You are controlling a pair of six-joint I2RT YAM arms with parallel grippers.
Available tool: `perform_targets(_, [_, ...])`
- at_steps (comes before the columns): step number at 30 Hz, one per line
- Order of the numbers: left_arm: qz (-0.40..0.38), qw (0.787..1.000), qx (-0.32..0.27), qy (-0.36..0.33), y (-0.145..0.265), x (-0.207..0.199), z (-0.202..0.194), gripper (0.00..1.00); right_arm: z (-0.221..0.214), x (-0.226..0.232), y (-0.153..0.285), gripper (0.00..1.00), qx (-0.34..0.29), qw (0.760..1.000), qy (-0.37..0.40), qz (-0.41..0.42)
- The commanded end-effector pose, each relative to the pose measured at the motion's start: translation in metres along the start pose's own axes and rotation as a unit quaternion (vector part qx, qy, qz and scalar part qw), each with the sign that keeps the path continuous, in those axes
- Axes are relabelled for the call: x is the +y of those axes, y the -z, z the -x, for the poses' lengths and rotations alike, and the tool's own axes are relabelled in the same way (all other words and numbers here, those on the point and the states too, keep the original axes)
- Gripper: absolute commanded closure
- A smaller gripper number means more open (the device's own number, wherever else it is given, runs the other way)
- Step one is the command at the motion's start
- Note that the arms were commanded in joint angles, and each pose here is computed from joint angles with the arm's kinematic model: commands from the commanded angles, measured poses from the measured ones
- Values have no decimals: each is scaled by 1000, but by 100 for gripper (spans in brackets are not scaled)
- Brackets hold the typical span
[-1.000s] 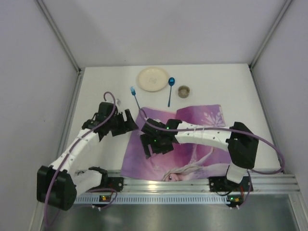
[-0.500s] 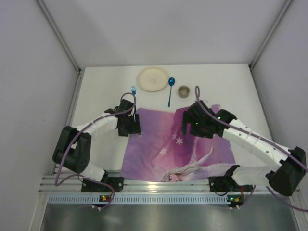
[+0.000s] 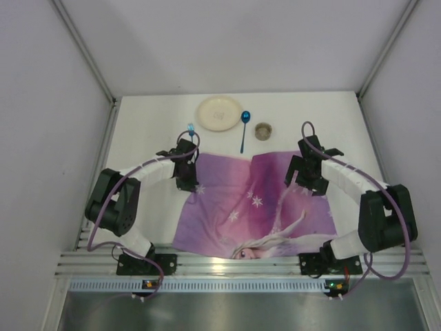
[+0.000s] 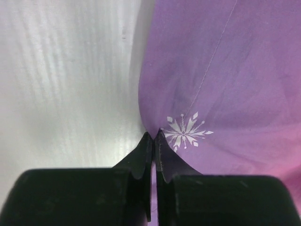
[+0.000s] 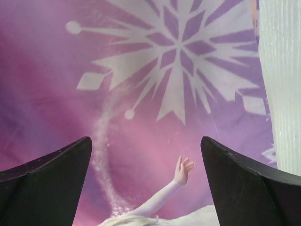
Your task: Set the dinner table for one person
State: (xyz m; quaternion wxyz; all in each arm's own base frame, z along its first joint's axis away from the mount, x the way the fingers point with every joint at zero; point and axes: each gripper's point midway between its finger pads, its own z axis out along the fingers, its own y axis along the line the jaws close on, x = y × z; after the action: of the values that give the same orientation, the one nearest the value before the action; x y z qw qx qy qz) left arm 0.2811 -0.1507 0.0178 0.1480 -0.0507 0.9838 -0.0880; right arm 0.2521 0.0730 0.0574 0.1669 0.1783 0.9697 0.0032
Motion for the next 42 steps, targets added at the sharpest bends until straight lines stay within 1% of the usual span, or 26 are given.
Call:
perform_targets(1, [74,997,-18,12,13,40,8,100,18,1,-27,0,0,1000,1,17])
perform_targets(7, [106,992,-34,55,33,80,22,100,28,-10,-50,0,18,1000,9,1])
perform_targets(10, [109,992,-36,58,37,88,24,100,32,-12,-56,0,23,1000,8,1])
perform_targets(15, [123,990,-32,58,37,94,22,100,39,2,-60,2,25,999,15,31])
perform_targets(17, [129,989,-35,61,42,96,25,96,45,8,-57,2,20,999,17,41])
perform_targets(19, [152,986,-38,65,52,103,28,66,50,18,-46,3,18,997,16,67])
perform_targets(20, [151,985,-55,69,61,101,41,51,51,21,-41,4,18,997,14,72])
perform_targets(21, [155,983,-64,70,69,102,47,38,48,21,-34,4,23,997,18,72])
perform_targets(22, [162,981,-74,74,77,105,55,13,55,24,-19,3,5,997,18,79])
perform_targets(23, [156,980,-101,73,90,100,75,10,56,25,-11,3,-2,997,18,78])
perform_targets(24, [155,979,-114,73,96,98,86,8,54,23,-2,3,-3,997,19,74])
perform_targets(25, [145,976,-143,74,109,90,109,8,58,24,15,2,-25,996,14,83])
perform_targets(26, [138,975,-156,74,113,85,121,8,59,23,24,2,-33,996,14,85])
perform_targets(27, [133,976,-156,71,109,82,130,9,54,22,32,2,-33,996,16,86])
perform_targets(28, [118,975,-177,70,114,73,149,11,54,22,45,2,-47,994,14,96])
perform_targets(30, [98,974,-194,68,106,62,172,12,47,20,59,2,-54,993,15,105])
perform_targets(31, [93,975,-188,66,92,57,185,12,44,18,61,2,-54,993,18,106])
perform_targets(33, [73,978,-185,59,77,46,201,17,36,15,65,2,-48,992,23,111])
perform_targets(34, [73,980,-175,57,59,42,215,19,30,12,66,2,-48,992,28,112])
perform_targets(36, [77,985,-148,54,41,38,219,26,22,7,68,2,-43,992,33,112])
perform_targets(37, [71,984,-154,54,41,32,231,28,20,6,69,2,-43,992,36,112])
perform_targets(38, [76,987,-133,51,20,32,229,29,17,4,69,2,-41,992,38,110])
perform_targets(40, [69,988,-131,44,12,21,233,31,12,1,72,2,-44,992,38,113])
perform_targets(42, [71,990,-119,38,-4,16,229,34,10,-1,73,2,-47,992,39,112])
